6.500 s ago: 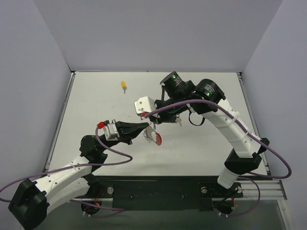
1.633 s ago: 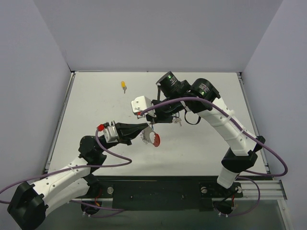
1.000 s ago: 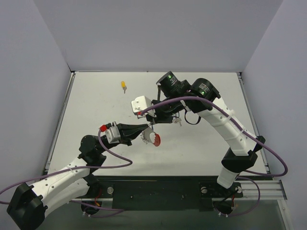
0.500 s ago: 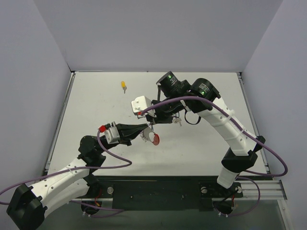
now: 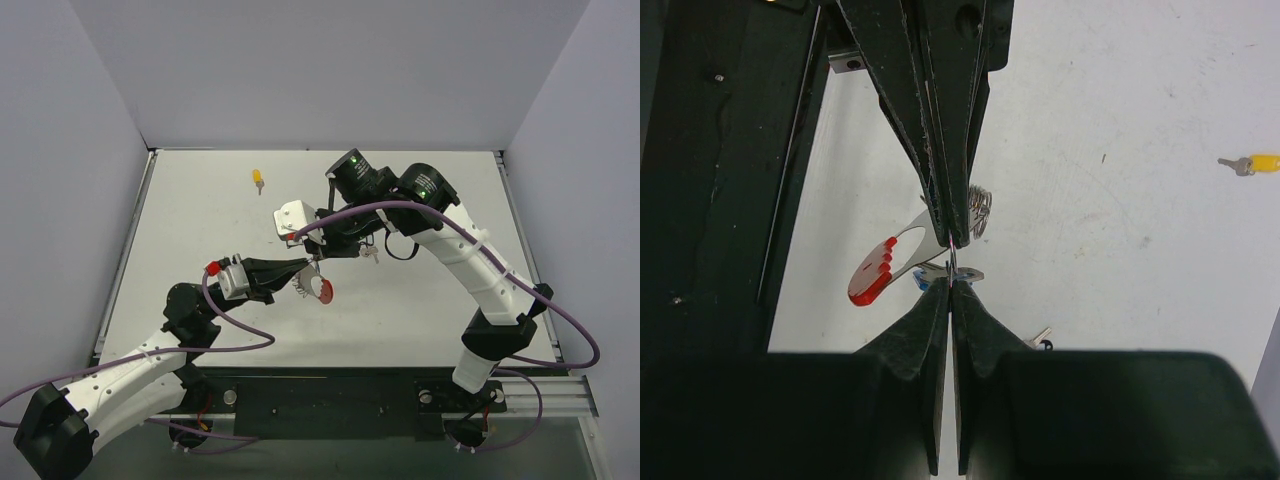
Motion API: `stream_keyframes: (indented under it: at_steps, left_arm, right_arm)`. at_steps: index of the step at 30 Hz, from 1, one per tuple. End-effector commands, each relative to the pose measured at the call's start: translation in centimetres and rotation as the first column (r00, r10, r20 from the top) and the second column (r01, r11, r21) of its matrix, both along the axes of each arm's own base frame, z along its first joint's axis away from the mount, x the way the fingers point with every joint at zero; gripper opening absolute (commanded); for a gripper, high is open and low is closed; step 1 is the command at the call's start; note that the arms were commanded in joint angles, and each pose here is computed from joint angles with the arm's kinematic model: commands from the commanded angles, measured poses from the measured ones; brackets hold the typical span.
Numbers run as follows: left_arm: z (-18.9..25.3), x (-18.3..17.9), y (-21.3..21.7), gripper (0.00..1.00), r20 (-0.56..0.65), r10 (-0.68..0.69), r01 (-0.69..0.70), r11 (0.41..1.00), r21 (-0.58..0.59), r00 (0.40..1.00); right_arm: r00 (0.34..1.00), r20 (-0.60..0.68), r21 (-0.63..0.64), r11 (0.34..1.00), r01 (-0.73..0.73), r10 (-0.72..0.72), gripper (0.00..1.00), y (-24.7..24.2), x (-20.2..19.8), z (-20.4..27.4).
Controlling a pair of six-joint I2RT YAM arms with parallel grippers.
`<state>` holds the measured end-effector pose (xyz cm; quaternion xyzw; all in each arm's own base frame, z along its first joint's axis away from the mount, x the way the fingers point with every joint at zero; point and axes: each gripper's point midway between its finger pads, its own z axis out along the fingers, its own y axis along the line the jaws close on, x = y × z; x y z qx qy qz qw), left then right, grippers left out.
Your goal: Put the keys on the keyring
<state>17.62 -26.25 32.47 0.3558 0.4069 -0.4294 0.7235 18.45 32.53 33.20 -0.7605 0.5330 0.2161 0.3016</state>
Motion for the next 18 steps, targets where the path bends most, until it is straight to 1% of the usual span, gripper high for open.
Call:
stream_keyframes:
  at_steps: [1, 11, 18]
  left_arm:
    - [2.64, -1.09, 0.29, 0.0, 0.078, -0.025, 0.03, 0.998, -0.06, 0.997]
    - [2.7, -1.4, 0.15, 0.0, 0.09, -0.042, 0.047, 0.998, -0.052, 0.995]
    - [2.61, -1.08, 0.23, 0.0, 0.095, -0.022, 0.024, 0.999, -0.024, 0.995]
  right_arm:
    - [1.0, -0.025, -0.021, 1.0, -0.009, 0.009, 0.0, -0.24, -0.43, -0.46]
    - [0.999, -0.041, -0.025, 0.999, -0.02, 0.019, 0.0, 0.09, -0.67, -0.83]
    - [0.999, -0.038, -0.048, 0.998, -0.03, 0.028, 0.0, -0.12, -0.79, -1.41]
